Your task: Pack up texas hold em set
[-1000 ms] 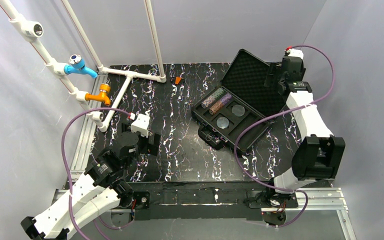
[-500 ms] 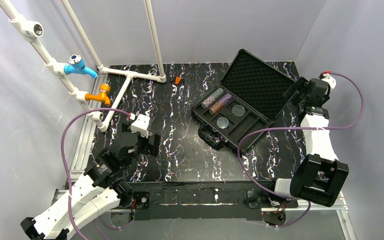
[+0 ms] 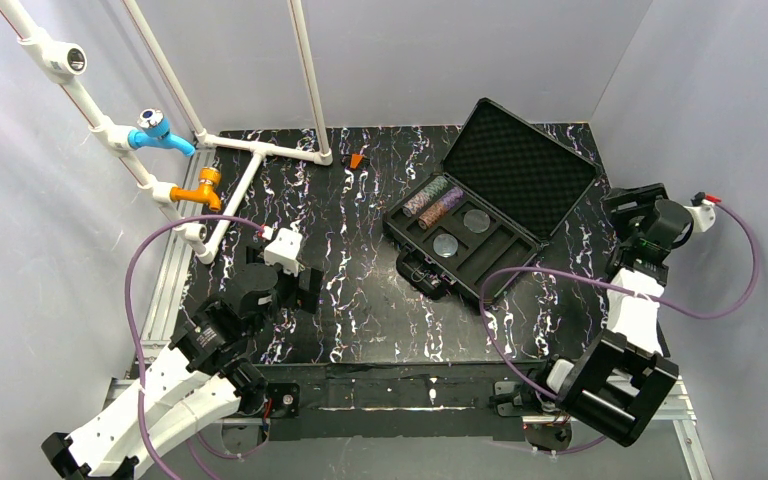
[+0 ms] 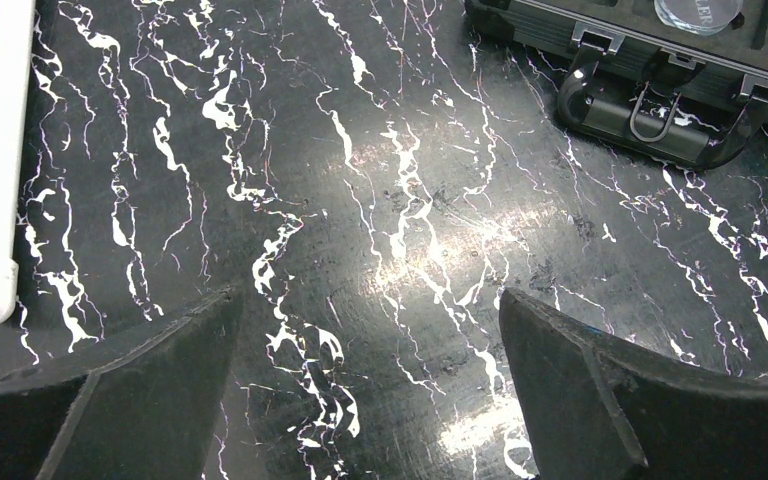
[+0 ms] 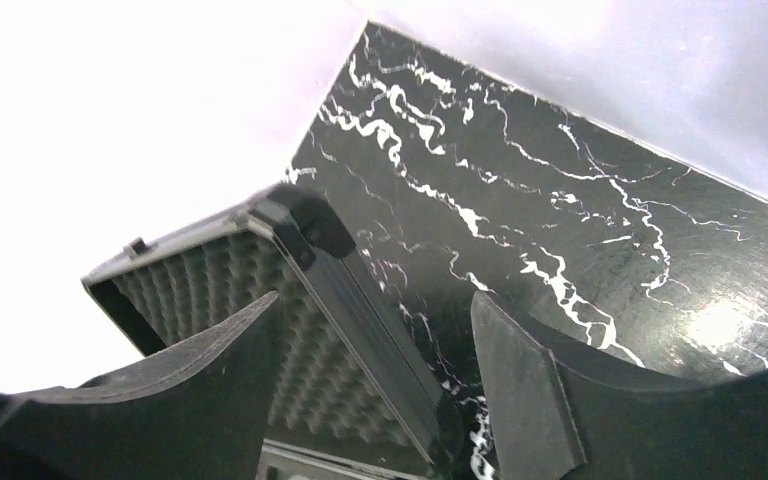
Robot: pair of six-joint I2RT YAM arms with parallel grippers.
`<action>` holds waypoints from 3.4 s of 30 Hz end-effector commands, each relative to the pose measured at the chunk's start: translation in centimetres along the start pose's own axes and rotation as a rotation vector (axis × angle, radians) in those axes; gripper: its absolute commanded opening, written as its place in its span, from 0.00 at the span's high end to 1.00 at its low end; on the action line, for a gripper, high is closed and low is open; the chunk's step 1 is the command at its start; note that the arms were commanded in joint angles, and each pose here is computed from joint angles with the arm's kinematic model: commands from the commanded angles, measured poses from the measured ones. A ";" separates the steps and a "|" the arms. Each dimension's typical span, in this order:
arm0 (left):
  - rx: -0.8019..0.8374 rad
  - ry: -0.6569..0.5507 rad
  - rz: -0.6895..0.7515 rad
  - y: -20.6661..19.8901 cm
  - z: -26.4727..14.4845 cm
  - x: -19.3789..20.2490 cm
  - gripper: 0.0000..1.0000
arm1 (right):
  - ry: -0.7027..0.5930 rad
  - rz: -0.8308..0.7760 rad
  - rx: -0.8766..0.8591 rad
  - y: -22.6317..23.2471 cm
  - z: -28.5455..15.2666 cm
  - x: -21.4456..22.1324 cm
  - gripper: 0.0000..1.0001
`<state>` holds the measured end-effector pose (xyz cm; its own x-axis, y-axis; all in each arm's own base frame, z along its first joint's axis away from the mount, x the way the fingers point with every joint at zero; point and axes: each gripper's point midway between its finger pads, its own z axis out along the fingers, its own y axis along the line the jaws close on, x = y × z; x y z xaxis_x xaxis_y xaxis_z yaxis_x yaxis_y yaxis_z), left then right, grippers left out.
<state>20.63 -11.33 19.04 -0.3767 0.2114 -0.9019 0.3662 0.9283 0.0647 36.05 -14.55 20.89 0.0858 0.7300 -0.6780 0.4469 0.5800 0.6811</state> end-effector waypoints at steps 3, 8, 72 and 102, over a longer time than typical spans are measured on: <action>0.010 -0.024 -0.008 -0.1 -0.4 -1.0 0.01 | -0.190 0.156 0.165 -2.5 -0.1 -3.4 0.31; 0.015 -0.016 -0.007 -0.3 -0.3 -0.9 0.01 | -0.209 0.161 0.304 -5.7 0.4 -2.9 0.40; 0.051 0.005 0.013 -1.1 0.3 -0.7 0.01 | 0.657 -0.428 -0.848 11.7 -0.6 16.8 0.49; 0.085 0.009 -0.065 -2.0 0.0 -1.3 0.01 | 0.745 -0.587 -0.932 20.9 -9.5 23.5 0.25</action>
<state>20.41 -12.44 19.08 -0.3879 0.1933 -0.9012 0.4030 0.9149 0.0227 37.94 17.44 18.77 -0.6091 0.1312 -0.7822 -0.5401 0.6536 0.5302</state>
